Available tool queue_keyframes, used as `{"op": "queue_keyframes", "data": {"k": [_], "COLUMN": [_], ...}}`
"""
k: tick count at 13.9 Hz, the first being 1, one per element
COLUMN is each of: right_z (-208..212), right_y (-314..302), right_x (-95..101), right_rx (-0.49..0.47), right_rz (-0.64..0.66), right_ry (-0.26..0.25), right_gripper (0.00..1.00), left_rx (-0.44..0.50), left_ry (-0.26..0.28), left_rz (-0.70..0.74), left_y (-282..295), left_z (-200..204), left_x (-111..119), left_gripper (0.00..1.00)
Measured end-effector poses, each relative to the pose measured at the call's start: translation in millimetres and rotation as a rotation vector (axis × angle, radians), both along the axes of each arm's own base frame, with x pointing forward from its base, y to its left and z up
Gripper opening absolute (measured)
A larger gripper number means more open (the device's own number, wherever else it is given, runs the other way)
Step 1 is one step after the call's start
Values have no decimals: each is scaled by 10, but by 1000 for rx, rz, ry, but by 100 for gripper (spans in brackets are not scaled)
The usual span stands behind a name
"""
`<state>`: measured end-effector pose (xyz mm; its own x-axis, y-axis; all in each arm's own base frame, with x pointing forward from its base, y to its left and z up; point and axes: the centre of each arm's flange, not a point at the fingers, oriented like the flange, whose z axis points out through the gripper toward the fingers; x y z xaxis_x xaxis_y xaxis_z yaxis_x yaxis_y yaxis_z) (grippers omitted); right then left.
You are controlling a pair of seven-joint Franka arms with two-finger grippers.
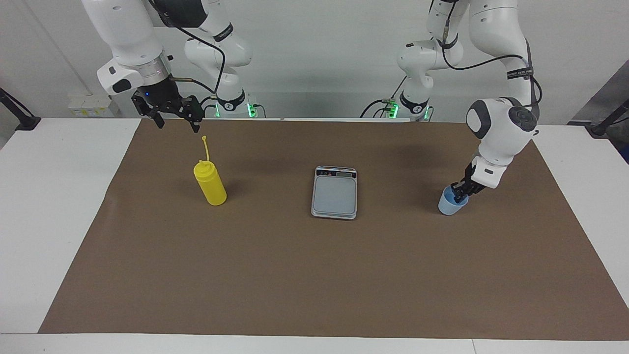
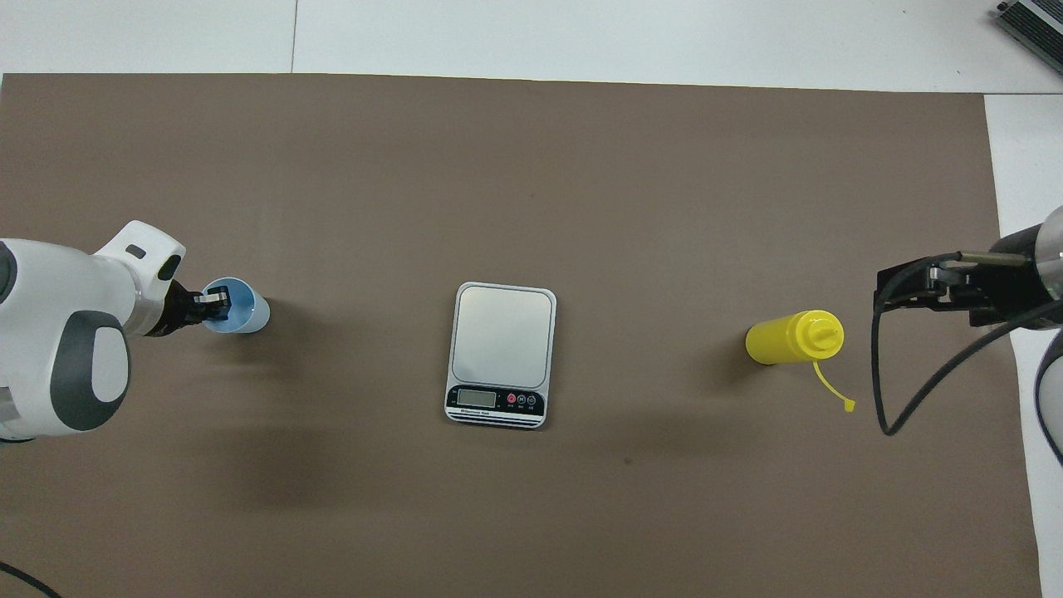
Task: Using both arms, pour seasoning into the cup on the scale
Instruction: 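Lift the blue cup with the left gripper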
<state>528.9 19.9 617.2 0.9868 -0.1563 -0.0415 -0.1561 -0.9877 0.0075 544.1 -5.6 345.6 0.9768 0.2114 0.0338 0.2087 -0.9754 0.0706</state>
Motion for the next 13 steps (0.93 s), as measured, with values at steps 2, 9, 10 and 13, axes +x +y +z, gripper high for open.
{"op": "queue_keyframes", "data": {"k": [2, 9, 10, 13], "right_z": [0, 0, 0, 0], "right_y": [0, 0, 0, 0], "right_x": [0, 0, 0, 0], "right_rx": [0, 0, 0, 0], "right_rz": [0, 0, 0, 0], "right_ry": [0, 0, 0, 0], "right_gripper": [100, 100, 100, 100], "left_rx": [-5, -18, -18, -7], "left_ry": [22, 39, 43, 37], "left_rz": [-6, -109, -126, -137], "left_y": [-8, -519, -696, -1455], "left_z": [234, 1548, 1654, 1763], "left_x": [137, 455, 440, 324], "left_gripper": [3, 3, 3, 3]}}
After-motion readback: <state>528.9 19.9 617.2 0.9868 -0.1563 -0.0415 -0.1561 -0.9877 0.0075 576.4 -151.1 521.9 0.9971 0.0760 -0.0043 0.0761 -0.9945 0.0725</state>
